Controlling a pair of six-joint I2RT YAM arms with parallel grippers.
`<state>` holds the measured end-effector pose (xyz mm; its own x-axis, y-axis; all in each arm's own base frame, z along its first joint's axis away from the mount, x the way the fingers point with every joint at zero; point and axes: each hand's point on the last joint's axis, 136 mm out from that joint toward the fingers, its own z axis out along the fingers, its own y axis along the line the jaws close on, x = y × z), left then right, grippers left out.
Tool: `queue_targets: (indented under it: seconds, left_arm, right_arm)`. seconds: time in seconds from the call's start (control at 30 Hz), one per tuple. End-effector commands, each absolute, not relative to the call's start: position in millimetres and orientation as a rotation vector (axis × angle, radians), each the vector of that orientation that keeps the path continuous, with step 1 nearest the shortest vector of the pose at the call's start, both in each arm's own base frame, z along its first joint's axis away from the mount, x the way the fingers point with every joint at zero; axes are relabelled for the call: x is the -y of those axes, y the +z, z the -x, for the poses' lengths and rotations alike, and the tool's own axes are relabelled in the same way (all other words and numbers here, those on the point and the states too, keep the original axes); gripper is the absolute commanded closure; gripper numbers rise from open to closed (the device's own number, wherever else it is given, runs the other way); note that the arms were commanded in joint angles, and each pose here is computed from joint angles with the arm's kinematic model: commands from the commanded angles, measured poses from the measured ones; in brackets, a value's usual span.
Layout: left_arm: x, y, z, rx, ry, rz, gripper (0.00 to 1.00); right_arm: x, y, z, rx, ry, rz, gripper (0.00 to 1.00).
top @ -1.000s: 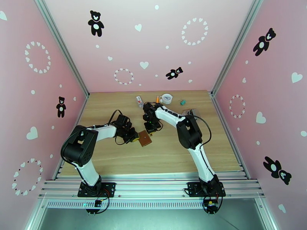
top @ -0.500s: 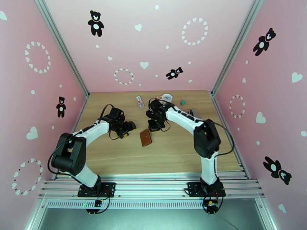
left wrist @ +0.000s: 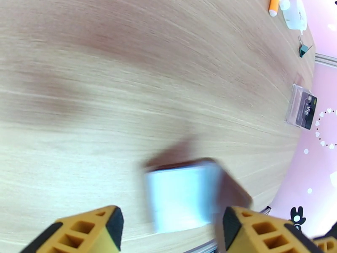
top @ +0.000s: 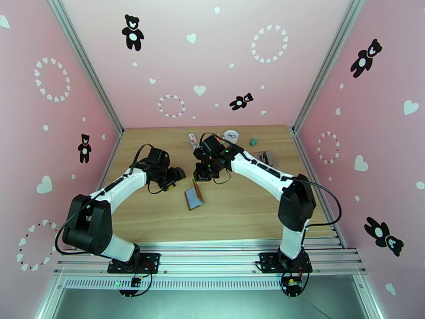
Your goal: Put the credit cards into the card holder
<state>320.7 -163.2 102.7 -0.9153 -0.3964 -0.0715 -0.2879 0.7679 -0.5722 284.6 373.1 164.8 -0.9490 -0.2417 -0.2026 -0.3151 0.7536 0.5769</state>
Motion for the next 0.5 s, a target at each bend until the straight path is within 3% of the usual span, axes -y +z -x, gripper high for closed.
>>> queue_targets:
  seconds: [0.0, 0.17, 0.47]
  left_arm:
    - [156, 99, -316, -2.796, -0.808, 0.551, 0.37]
    - [150, 90, -312, -2.835, -0.741, 0.584, 0.45]
    - [164, 89, -315, -2.826, -0.825, 0.515, 0.74]
  right_arm:
    - [-381, 164, -298, -2.818, 0.965, 0.392, 1.00]
    - [-364, 141, -303, -2.889, 0.864, 0.290, 1.00]
    - [-345, 125, -307, -2.923, 0.782, 0.230, 1.00]
